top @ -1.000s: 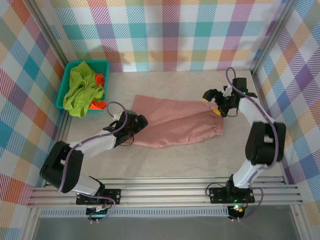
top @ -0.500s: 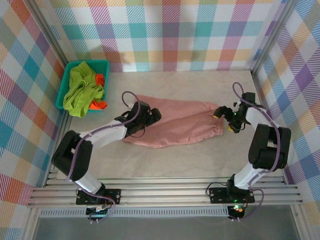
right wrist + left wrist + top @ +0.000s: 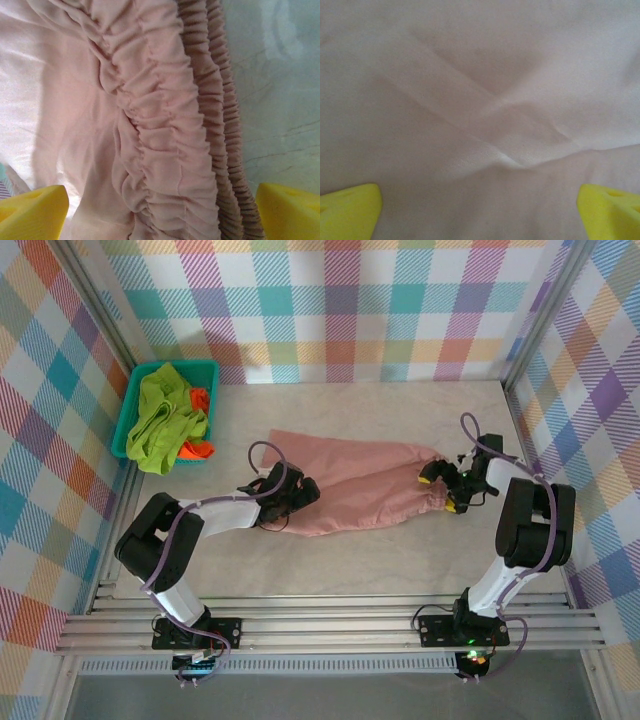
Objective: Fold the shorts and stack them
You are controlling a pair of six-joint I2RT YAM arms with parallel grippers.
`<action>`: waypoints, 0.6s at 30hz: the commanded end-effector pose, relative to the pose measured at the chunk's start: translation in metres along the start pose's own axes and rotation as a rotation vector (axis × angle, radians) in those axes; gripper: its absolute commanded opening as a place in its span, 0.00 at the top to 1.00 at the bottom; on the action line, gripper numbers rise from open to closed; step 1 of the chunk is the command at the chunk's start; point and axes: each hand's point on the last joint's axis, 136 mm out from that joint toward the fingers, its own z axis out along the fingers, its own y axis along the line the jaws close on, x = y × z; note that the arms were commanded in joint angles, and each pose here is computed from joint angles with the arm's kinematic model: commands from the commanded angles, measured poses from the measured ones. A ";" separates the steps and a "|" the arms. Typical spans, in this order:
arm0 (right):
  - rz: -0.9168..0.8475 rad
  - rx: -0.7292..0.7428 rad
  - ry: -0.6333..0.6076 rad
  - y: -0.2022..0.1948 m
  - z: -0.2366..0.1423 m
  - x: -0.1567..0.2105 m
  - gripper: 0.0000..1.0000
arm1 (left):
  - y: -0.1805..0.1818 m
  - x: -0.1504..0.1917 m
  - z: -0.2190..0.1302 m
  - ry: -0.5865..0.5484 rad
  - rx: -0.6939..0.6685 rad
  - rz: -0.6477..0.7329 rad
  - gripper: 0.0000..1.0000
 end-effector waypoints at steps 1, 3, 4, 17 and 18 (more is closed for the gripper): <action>0.030 -0.039 0.042 0.004 0.005 0.011 0.05 | 0.009 0.013 0.006 0.018 -0.028 -0.001 0.00; 0.038 -0.032 0.048 0.001 0.006 0.014 0.04 | 0.010 0.014 0.006 0.018 -0.031 0.002 0.00; 0.039 -0.024 0.047 -0.001 0.006 0.016 0.04 | 0.010 0.015 0.006 0.018 -0.031 0.003 0.00; 0.093 0.020 0.054 -0.018 0.008 0.033 0.01 | 0.014 0.016 0.004 0.018 -0.054 0.017 0.00; 0.094 0.028 0.047 -0.019 0.005 0.033 0.01 | 0.015 0.015 0.004 0.016 -0.058 0.018 0.00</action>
